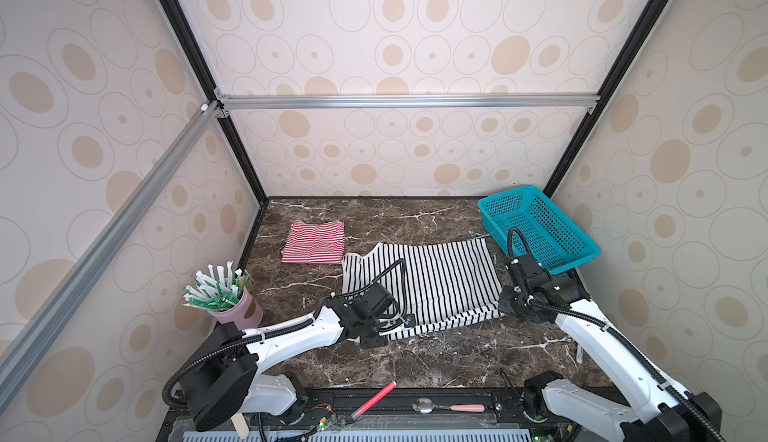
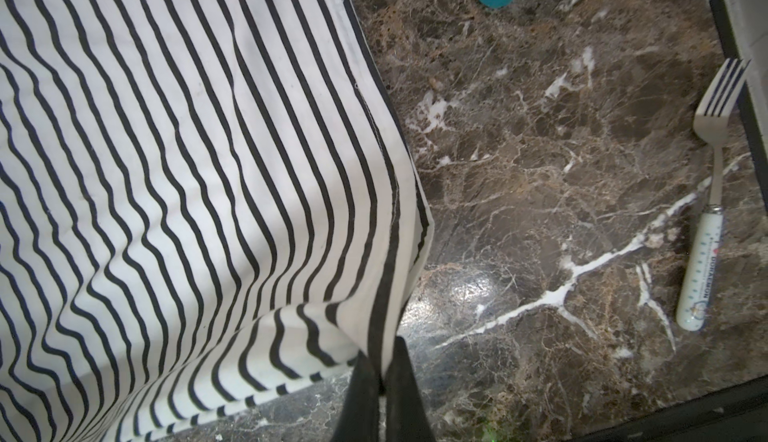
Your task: Fold and stack the tank tops
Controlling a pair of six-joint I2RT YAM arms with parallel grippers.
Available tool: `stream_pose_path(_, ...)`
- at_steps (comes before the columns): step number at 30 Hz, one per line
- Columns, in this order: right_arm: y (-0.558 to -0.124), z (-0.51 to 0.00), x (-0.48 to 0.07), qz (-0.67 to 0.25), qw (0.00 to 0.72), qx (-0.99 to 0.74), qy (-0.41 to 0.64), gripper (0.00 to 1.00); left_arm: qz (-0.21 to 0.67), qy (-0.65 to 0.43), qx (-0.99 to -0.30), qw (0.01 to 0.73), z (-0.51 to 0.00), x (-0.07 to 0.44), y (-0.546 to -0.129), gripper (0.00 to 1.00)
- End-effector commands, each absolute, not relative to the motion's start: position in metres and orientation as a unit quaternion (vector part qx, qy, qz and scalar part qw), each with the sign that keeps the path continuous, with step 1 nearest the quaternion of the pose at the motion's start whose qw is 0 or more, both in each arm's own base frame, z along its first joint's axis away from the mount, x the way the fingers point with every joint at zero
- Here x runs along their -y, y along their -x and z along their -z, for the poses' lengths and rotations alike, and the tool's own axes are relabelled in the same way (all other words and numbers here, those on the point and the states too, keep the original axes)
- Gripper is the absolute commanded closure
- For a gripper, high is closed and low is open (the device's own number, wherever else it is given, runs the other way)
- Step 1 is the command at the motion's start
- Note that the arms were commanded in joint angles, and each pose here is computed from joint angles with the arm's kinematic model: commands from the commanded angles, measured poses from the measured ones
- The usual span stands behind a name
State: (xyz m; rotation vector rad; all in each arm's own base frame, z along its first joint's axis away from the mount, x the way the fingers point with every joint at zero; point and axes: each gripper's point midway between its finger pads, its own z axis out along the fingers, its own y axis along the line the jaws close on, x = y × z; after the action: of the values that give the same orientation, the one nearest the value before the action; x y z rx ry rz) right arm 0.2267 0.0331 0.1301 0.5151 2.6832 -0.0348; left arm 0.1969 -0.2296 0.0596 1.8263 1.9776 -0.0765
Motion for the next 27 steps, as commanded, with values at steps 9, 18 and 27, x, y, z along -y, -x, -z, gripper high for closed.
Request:
stream_pose_path(9, -0.278, -0.136, -0.018, 0.029, 0.215, -0.958, -0.186, 1.0, -0.05, -0.617, -0.736, 0.275, -0.088, 0.239, -0.288, 1.0)
stream_pose_path(18, -0.311, -0.124, -0.01, 0.038, 0.201, -0.96, -0.192, 1.0, -0.066, -0.595, -0.755, 0.268, -0.076, 0.239, -0.327, 1.0)
stream_pose_path(27, -0.332, -0.101, -0.006, 0.05, 0.178, -0.963, -0.195, 1.0, -0.07, -0.592, -0.761, 0.256, -0.06, 0.237, -0.336, 1.0)
